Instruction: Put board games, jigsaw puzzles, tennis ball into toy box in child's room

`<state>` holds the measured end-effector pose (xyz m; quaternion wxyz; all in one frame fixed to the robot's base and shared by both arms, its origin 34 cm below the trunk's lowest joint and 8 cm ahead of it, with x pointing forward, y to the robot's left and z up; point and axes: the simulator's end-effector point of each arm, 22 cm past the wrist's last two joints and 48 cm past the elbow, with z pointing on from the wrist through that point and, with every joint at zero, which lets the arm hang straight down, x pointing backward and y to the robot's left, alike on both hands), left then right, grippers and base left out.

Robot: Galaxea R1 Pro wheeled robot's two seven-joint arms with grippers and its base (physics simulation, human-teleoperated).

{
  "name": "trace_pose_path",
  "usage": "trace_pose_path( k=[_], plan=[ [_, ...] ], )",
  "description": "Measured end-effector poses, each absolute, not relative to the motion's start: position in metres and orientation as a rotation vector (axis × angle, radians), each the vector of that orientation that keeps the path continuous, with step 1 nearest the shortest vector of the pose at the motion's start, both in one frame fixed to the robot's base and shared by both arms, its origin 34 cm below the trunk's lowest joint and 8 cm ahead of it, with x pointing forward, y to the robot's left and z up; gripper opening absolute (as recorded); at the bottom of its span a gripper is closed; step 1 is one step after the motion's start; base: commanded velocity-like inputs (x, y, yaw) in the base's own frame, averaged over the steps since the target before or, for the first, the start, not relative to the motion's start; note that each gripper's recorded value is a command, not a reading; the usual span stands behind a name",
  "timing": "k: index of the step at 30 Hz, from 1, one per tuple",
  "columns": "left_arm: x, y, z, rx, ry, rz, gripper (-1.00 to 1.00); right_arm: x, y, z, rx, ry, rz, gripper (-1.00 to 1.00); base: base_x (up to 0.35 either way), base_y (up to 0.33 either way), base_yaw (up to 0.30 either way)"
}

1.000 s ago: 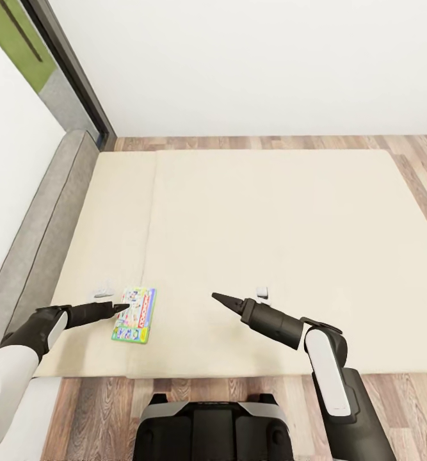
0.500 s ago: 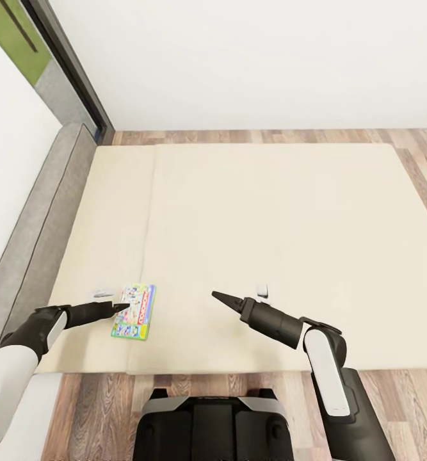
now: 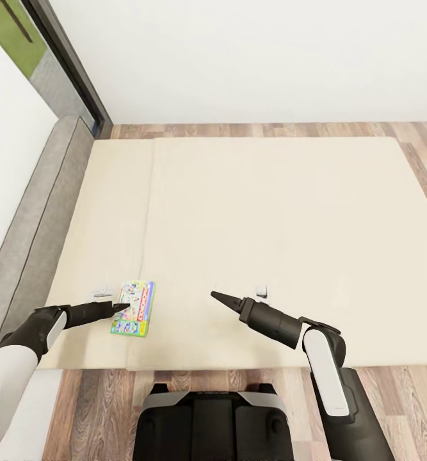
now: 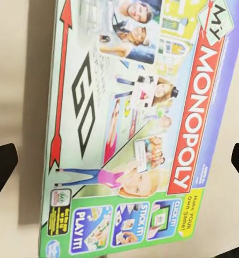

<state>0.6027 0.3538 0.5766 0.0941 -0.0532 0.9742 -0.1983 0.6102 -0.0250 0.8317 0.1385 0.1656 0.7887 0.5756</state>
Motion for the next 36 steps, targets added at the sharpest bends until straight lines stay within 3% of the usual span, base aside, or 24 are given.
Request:
trace_pose_path(
  k=[36],
  plan=[
    [0.587, 0.343, 0.561, -0.15, 2.896, -0.676, 1.0, 0.602, -0.022, 0.811, 0.52, 2.308, 1.68, 1.0, 0.0, 0.0, 0.0]
  ],
)
